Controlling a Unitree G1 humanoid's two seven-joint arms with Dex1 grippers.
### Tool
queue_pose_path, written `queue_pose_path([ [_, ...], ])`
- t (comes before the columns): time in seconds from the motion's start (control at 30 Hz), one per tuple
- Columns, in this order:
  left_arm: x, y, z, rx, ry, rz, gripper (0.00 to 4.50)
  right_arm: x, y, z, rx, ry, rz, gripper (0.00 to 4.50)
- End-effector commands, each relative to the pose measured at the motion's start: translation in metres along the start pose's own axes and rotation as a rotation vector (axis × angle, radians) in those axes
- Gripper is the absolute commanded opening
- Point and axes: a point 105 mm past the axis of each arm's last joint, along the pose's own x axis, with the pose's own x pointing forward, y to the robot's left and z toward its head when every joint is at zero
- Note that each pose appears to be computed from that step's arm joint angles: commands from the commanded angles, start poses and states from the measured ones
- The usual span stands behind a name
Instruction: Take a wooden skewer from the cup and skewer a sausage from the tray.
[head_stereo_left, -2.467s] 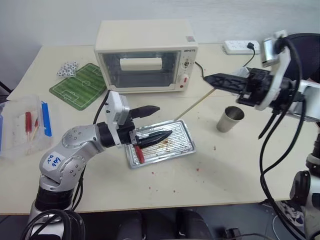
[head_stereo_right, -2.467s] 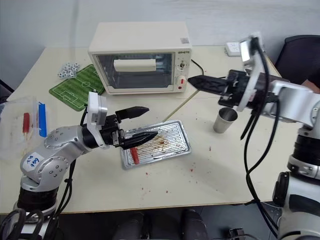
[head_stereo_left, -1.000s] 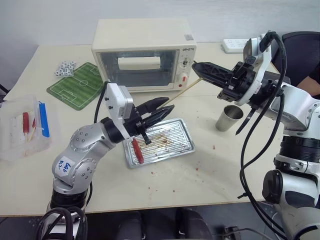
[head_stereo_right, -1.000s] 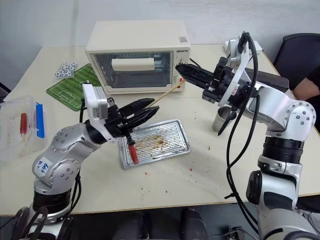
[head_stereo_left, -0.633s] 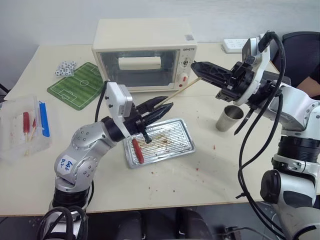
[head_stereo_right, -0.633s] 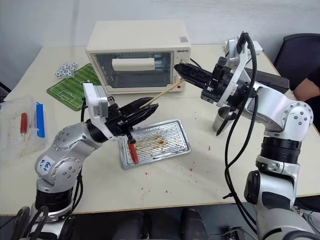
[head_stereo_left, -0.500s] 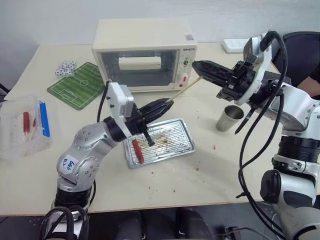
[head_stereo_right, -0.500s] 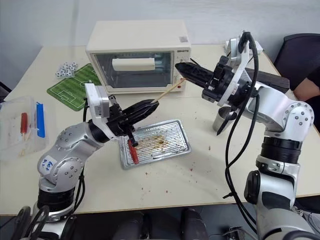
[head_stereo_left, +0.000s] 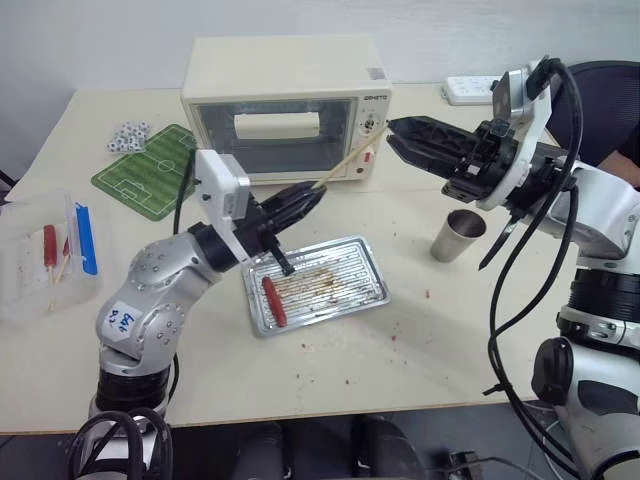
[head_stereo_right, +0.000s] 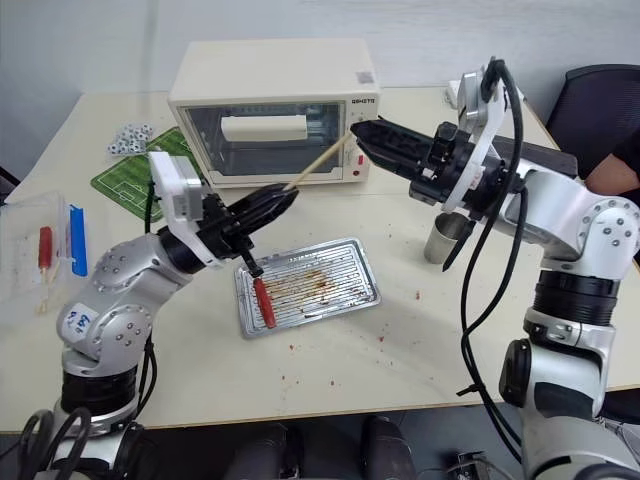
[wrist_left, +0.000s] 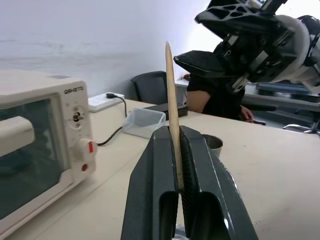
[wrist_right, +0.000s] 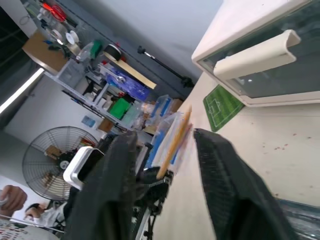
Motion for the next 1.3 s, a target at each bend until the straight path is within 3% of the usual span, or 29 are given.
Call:
queue_pose_path([
  [0.03, -0.020, 0.005, 0.011, 0.051, 0.019, 0.044, 0.00, 0.000, 0.010, 0.008, -0.107, 0.031, -0.012, 3.36],
  [0.07, -0.028, 0.007, 0.012, 0.061, 0.043, 0.058, 0.00, 0.002, 0.006, 0.008, -0.156, 0.047, -0.055, 3.65],
  [0.27, -0.084, 0.014, 0.018, 0.090, 0.206, 0.163, 0.00, 0.018, -0.025, -0.013, -0.530, 0.209, -0.286, 3.65],
  [0.43, -0.119, 0.011, 0.024, 0.094, 0.324, 0.221, 0.00, 0.033, -0.041, -0.064, -0.724, 0.414, -0.275, 3.65],
  [0.6, -0.142, 0.016, 0.026, 0.103, 0.378, 0.300, 0.00, 0.057, -0.036, -0.119, -0.623, 0.511, -0.132, 3.65],
  [0.8, -0.150, 0.016, 0.023, 0.100, 0.402, 0.312, 0.00, 0.080, -0.050, -0.170, -0.567, 0.603, -0.114, 3.65],
  [1.0, -0.153, 0.019, 0.023, 0.106, 0.410, 0.321, 0.00, 0.109, -0.063, -0.190, -0.576, 0.596, -0.141, 3.65],
  [1.3, -0.148, 0.019, 0.022, 0.111, 0.405, 0.306, 0.00, 0.122, -0.073, -0.204, -0.580, 0.606, -0.153, 3.65],
])
